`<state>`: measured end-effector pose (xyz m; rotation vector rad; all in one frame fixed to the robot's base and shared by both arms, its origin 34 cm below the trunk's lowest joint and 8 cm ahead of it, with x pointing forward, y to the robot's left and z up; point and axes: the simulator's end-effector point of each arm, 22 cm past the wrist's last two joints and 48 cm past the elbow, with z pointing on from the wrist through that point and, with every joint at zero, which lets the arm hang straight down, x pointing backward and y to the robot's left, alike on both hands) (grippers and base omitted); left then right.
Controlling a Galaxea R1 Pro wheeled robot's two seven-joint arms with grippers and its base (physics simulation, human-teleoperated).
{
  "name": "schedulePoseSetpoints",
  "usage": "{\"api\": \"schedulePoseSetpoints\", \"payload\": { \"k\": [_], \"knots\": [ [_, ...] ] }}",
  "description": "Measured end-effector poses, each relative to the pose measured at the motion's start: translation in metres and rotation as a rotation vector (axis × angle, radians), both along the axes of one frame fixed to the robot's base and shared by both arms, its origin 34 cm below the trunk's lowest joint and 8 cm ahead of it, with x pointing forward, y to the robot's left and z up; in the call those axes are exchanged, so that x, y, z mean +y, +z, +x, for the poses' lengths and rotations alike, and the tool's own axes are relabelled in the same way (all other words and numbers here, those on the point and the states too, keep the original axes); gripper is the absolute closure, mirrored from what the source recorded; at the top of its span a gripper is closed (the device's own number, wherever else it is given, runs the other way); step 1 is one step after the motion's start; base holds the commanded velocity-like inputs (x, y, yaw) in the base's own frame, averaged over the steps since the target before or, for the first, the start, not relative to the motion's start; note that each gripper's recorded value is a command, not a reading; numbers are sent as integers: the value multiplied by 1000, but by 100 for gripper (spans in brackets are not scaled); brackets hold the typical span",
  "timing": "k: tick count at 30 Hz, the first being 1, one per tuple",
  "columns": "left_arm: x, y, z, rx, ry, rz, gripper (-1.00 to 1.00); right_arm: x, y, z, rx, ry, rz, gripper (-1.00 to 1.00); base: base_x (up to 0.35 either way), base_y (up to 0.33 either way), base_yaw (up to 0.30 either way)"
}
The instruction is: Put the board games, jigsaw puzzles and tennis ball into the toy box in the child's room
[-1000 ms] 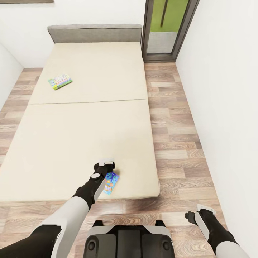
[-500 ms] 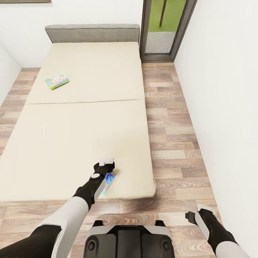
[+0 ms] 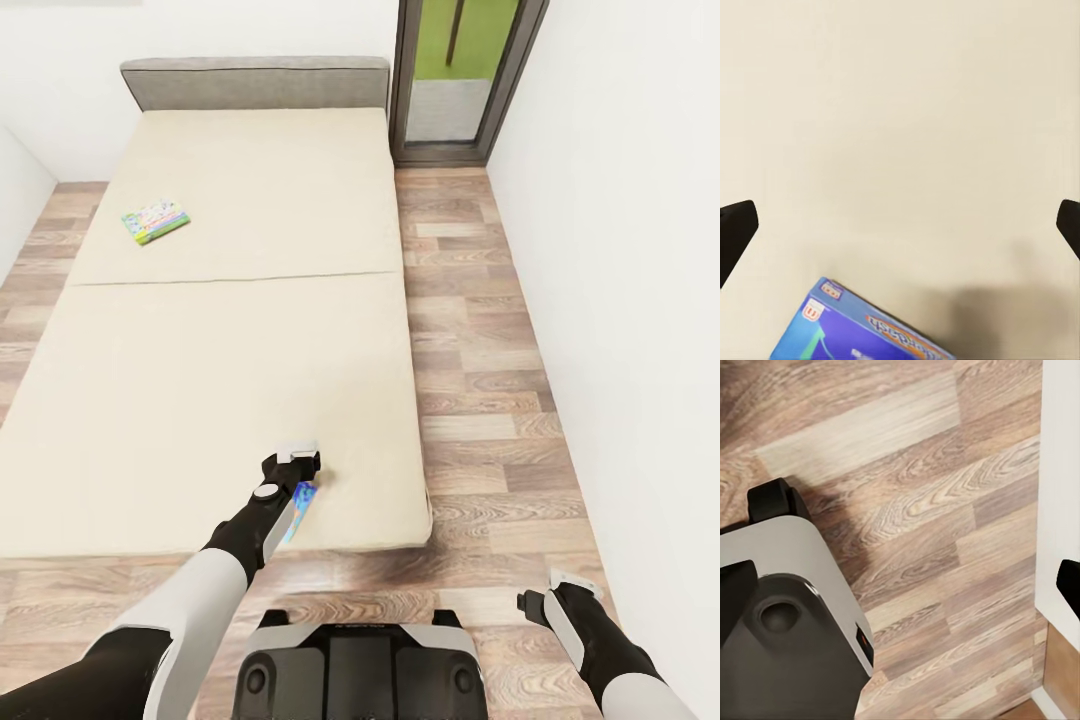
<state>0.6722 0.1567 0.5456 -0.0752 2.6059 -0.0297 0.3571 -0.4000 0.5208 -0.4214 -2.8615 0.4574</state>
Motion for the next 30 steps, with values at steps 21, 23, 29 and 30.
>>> {"api": "schedulePoseSetpoints", "payload": {
  "k": [21,23,29,30],
  "knots": [
    [0,-10,-8,18,0,0,-100,0,-4,-8,18,1,1,-100,-82,33,0],
    [0,-10,-8,18,0,0,-100,0,-4,-8,18,1,1,-100,61,109,0],
    [0,-10,-8,18,0,0,-100,0,-4,-9,18,2,0,-100,25,41,0],
    [0,-10,-8,18,0,0,-100,0,-4,-9,18,2,0,-100,27,15,0]
  ]
}}
